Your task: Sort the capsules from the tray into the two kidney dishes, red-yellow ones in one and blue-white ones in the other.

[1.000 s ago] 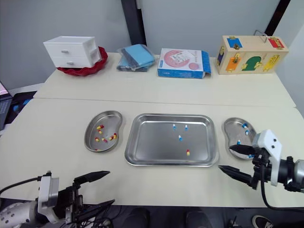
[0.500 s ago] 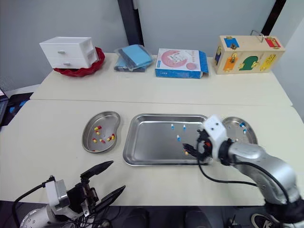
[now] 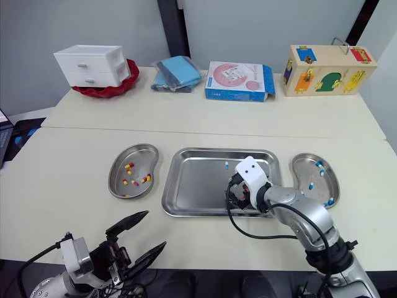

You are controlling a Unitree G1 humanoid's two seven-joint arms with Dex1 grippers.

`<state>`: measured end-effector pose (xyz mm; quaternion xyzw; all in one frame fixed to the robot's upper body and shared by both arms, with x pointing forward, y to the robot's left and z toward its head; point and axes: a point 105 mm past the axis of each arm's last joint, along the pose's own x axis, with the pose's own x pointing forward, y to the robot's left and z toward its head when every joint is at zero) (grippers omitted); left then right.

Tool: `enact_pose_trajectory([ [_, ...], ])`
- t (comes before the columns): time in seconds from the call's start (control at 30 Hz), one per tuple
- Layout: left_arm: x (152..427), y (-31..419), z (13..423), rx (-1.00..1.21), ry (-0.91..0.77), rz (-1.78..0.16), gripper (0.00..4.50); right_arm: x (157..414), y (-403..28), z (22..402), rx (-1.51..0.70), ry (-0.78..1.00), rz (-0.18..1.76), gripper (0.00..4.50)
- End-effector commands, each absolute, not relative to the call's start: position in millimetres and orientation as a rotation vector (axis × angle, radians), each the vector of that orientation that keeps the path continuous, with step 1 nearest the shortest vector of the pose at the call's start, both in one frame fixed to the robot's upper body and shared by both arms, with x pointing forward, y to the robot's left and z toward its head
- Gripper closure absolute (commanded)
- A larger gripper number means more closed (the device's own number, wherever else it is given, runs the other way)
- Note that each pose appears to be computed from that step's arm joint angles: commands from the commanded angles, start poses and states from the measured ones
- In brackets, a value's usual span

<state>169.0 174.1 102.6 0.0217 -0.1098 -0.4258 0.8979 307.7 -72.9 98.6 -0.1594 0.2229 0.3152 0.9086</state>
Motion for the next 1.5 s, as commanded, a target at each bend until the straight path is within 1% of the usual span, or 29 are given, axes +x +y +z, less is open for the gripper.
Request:
enact_pose_trajectory([
  [0.03,168.5,174.6,109.9,0.058,-0.259,-0.87,0.04,313.1,-65.2,106.0,-0.364,0.412,0.656,0.0],
  [0.1,169.3,175.9,109.5,0.06,-0.259,-0.864,0.04,313.5,-62.5,103.5,-0.365,0.418,0.658,0.0],
  [0.2,168.7,176.2,109.0,0.057,-0.255,-0.861,0.0,315.1,-62.0,99.7,-0.375,0.427,0.644,0.5],
  [0.33,167.8,177.7,107.7,0.067,-0.254,-0.858,0.0,314.4,-62.0,97.9,-0.373,0.436,0.639,1.81],
  [0.47,167.5,178.3,106.7,0.067,-0.252,-0.857,0.0,314.3,-61.2,98.5,-0.364,0.431,0.64,2.97],
  [0.57,167.5,178.6,106.0,0.068,-0.25,-0.858,0.0,314.9,-61.5,98.7,-0.364,0.427,0.635,3.79],
  [0.67,168.0,179.6,105.6,0.07,-0.25,-0.855,0.0,315.6,-62.1,99.5,-0.36,0.421,0.629,4.49],
  [0.8,168.3,180.9,105.3,0.072,-0.248,-0.853,0.0,314.9,-62.5,101.2,-0.355,0.409,0.634,4.49],
  [0.9,169.1,182.4,105.4,0.076,-0.249,-0.852,0.0,313.6,-60.8,109.4,-0.314,0.376,0.653,4.49],
  [1.07,168.5,180.1,106.1,0.085,-0.256,-0.882,0.0,308.0,-72.2,147.3,-0.224,0.237,0.714,4.49],
  [1.17,167.6,176.6,104.9,0.103,-0.265,-0.938,0.0,300.8,-99.9,165.4,-0.247,0.166,0.711,4.49],
  [1.27,167.1,170.9,105.7,0.12,-0.287,-1.011,0.0,290.4,-138.5,166.3,-0.29,0.178,0.678,4.49],
  [1.37,166.9,166.0,106.0,0.126,-0.307,-1.077,0.0,285.8,-185.3,164.5,-0.318,0.213,0.571,4.49],
  [1.5,164.7,162.3,103.9,0.131,-0.318,-1.144,0.0,280.8,-227.1,163.0,-0.343,0.241,0.456,4.49],
])
